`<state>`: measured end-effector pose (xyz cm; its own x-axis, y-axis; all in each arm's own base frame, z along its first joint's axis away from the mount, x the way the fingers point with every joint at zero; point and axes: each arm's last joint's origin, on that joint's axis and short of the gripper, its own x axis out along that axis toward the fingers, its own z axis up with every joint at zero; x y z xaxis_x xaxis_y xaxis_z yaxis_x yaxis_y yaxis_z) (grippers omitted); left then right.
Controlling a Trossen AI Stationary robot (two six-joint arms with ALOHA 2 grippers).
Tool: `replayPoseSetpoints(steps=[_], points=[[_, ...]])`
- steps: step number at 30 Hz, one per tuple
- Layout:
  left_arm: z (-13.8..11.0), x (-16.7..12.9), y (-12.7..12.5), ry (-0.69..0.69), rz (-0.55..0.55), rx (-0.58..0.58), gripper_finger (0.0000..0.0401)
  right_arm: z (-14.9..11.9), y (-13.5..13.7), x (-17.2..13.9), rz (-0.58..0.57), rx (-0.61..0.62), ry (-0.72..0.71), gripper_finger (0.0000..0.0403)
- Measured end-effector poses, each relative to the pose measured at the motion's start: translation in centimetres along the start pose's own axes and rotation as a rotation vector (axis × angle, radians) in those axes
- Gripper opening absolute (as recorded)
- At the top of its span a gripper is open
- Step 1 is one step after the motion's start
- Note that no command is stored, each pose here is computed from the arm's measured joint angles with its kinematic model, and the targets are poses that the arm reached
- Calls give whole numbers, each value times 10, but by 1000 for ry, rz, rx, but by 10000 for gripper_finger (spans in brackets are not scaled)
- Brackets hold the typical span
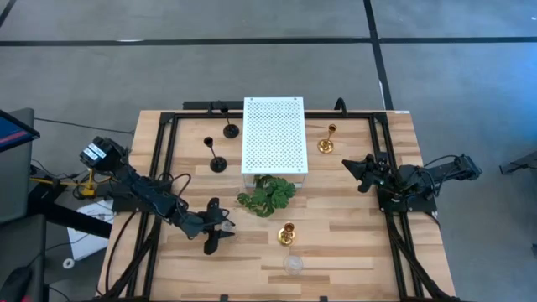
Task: Pick & Place candle stick holders
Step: Put the top transparent candle holder on the shelf
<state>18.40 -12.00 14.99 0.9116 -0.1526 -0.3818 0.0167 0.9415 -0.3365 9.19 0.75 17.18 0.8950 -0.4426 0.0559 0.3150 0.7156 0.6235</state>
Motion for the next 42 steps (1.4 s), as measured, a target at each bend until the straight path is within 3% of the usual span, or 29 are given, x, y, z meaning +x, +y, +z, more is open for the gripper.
replayPoseSetpoints(steps=[5,29,36,42], points=[[1,-1,-1,-5,-9,-6,126,0,0,0,0,0,0,0],[25,-29,0,-71,-62,-94,125,0,0,0,0,-1,1,0],[53,-42,-5,-30,-3,-53,125,0,0,0,0,-1,1,0],[96,-53,-11,-75,37,9,126,0,0,0,0,-1,1,0]])
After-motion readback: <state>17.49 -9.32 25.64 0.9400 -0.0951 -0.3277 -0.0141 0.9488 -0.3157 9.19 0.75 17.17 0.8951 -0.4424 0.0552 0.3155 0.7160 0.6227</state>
